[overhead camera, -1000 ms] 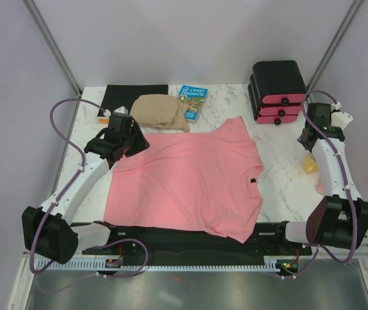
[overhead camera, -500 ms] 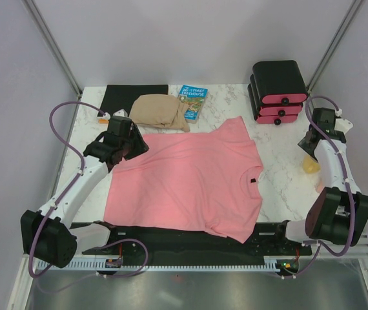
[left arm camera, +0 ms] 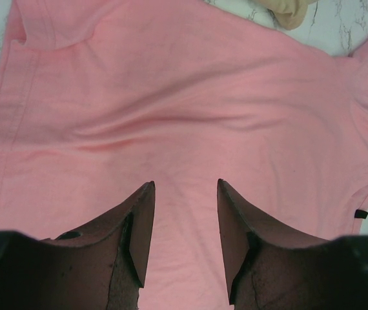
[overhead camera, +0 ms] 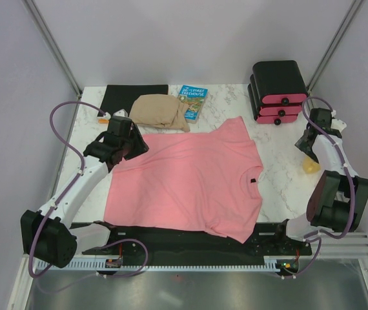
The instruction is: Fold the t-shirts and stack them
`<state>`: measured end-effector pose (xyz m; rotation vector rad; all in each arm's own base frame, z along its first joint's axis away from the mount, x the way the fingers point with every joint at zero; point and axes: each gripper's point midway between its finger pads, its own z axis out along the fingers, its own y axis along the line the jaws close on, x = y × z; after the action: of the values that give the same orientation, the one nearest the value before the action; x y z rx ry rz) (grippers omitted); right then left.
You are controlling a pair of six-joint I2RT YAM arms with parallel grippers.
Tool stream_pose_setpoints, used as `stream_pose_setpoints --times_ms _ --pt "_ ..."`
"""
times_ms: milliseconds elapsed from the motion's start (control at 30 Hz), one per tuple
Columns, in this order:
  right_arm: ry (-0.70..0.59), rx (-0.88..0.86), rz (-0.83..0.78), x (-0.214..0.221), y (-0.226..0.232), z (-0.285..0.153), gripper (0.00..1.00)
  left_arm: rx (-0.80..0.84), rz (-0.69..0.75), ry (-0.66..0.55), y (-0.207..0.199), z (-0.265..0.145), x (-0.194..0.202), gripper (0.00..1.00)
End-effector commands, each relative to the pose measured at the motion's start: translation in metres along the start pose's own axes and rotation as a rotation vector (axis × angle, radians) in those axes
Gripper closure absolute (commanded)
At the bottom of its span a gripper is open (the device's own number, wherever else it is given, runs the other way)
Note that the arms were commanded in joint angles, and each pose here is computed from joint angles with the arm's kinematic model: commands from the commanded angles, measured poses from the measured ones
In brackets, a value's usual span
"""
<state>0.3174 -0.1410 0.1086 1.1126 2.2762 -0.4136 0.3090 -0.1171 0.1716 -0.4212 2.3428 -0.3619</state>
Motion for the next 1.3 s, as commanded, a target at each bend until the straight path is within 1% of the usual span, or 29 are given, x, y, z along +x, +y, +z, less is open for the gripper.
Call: stream_pose_setpoints --times_ms 0,167,367,467,500,567,600,667,700,767,1033,1200,1267 --pt "-0.007 -0.007 -0.001 -0.004 0.006 0.013 0.34 0.001 0.033 -0.033 -0.001 -0.002 -0.008 0.5" --pt "0.008 0.006 -0.012 0.0 0.006 0.02 0.34 0.003 0.031 -0.026 -0.003 0.0 -0.008 0.5" --pt "0.005 0.011 -0.017 -0.002 0.007 0.023 0.39 0.001 0.026 -0.02 -0.003 0.001 -0.007 0.5" --pt "0.006 0.025 -0.02 -0.002 0.005 0.025 0.49 -0.001 0.025 -0.016 -0.002 0.002 -0.005 0.5" --pt "0.001 0.027 -0.019 -0.003 0.005 0.026 0.67 -0.001 0.024 -0.015 -0.002 0.003 -0.005 0.5" --pt "0.003 0.037 -0.01 -0.004 0.003 0.028 0.81 0.0 0.024 -0.014 -0.002 0.002 -0.004 0.5" --pt "0.006 0.039 -0.007 -0.003 0.002 0.029 0.86 0.0 0.024 -0.014 -0.002 0.002 -0.004 0.5" --pt "0.011 0.033 -0.006 -0.003 0.003 0.03 0.9 0.003 0.022 -0.015 -0.002 0.002 -0.005 0.5" --pt "0.014 0.03 -0.01 -0.003 0.004 0.031 0.95 0.005 0.021 -0.016 -0.003 0.002 -0.005 0.5" --pt "0.017 0.016 -0.014 -0.003 0.005 0.03 1.0 0.005 0.02 -0.016 -0.003 0.001 -0.005 0.5" --pt "-0.035 -0.066 -0.043 -0.02 0.013 0.008 1.0 0.012 0.005 -0.002 -0.005 0.003 -0.003 0.5" --pt "-0.066 -0.201 -0.034 -0.033 0.038 -0.019 1.0 0.023 0.009 -0.004 -0.01 0.002 -0.006 0.5" --pt "-0.091 -0.255 0.005 -0.045 0.05 -0.031 1.0 0.025 0.002 -0.006 -0.01 0.001 -0.007 0.5"
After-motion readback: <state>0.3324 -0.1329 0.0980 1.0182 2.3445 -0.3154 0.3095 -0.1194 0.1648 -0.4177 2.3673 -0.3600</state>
